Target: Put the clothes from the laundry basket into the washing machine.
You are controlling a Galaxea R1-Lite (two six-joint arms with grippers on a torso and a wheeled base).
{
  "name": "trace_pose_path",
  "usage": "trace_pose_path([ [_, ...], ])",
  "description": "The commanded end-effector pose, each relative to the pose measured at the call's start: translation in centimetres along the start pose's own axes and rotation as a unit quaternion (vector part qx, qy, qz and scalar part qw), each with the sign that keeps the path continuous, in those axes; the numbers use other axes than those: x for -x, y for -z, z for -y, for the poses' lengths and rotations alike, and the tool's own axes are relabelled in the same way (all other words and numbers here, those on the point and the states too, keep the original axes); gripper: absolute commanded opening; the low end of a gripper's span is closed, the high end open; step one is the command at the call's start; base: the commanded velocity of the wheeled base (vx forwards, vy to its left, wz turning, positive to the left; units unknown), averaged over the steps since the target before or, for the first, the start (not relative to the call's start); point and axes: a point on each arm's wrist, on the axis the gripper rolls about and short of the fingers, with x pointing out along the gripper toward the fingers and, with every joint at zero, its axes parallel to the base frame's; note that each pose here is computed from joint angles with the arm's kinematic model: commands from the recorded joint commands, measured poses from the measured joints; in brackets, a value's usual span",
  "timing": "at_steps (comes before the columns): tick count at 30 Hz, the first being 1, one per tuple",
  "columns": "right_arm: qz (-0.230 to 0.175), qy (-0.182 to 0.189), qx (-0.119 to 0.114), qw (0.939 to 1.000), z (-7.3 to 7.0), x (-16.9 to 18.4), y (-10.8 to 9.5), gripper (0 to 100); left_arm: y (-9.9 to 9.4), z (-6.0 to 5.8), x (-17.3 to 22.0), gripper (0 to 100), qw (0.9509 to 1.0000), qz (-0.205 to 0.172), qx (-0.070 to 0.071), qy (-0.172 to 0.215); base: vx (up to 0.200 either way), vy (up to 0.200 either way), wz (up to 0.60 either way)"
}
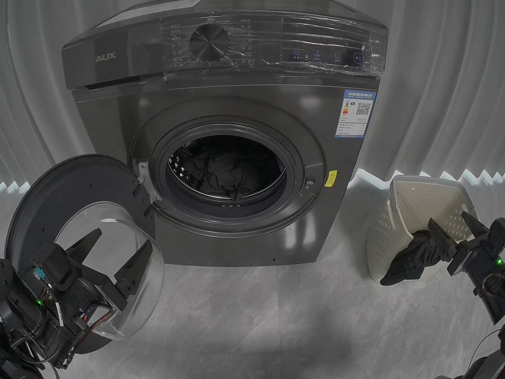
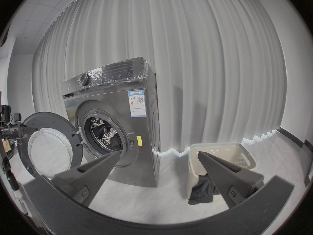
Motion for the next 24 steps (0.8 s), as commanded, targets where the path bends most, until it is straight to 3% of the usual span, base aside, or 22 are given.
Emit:
trace_pose_path([
  [1, 0.011, 0.011, 0.010, 0.9998, 0.8, 1.7, -0.5, 100, 0.1, -0.3, 0.5, 100, 1.0000, -0.003, -0.001, -0.004, -0.200, 0.000, 0.00],
  [7, 0.005, 0.021, 0.010, 0.9997, 1.9, 5.6, -0.6, 100, -1.6, -1.2, 2.5, 100, 0.9987, 0.045, 0.018, -0.016, -0.200, 0.000, 0.00],
  [12, -0.008, 0.058, 0.017, 0.9982, 3.1, 8.9, 0.4, 100, -1.5, -2.4, 5.4, 100, 0.9995, 0.019, 0.012, -0.022, -0.040, 0.000, 0.00],
  [13, -0.012, 0.062, 0.018, 0.9978, 3.3, 10.1, 0.9, 100, -1.0, -3.1, 6.5, 100, 0.9992, -0.002, 0.008, -0.038, 0.000, 0.000, 0.00],
  [20, -0.014, 0.073, 0.018, 0.9971, 3.7, 12.3, 2.2, 100, 0.1, -4.7, 10.4, 100, 0.9972, -0.014, 0.016, -0.071, 0.000, 0.000, 0.00],
  [24, -0.012, 0.084, 0.019, 0.9962, 3.8, 13.0, 2.6, 100, 1.1, -5.2, 11.6, 100, 0.9956, -0.032, 0.010, -0.088, 0.000, -0.200, 0.00],
])
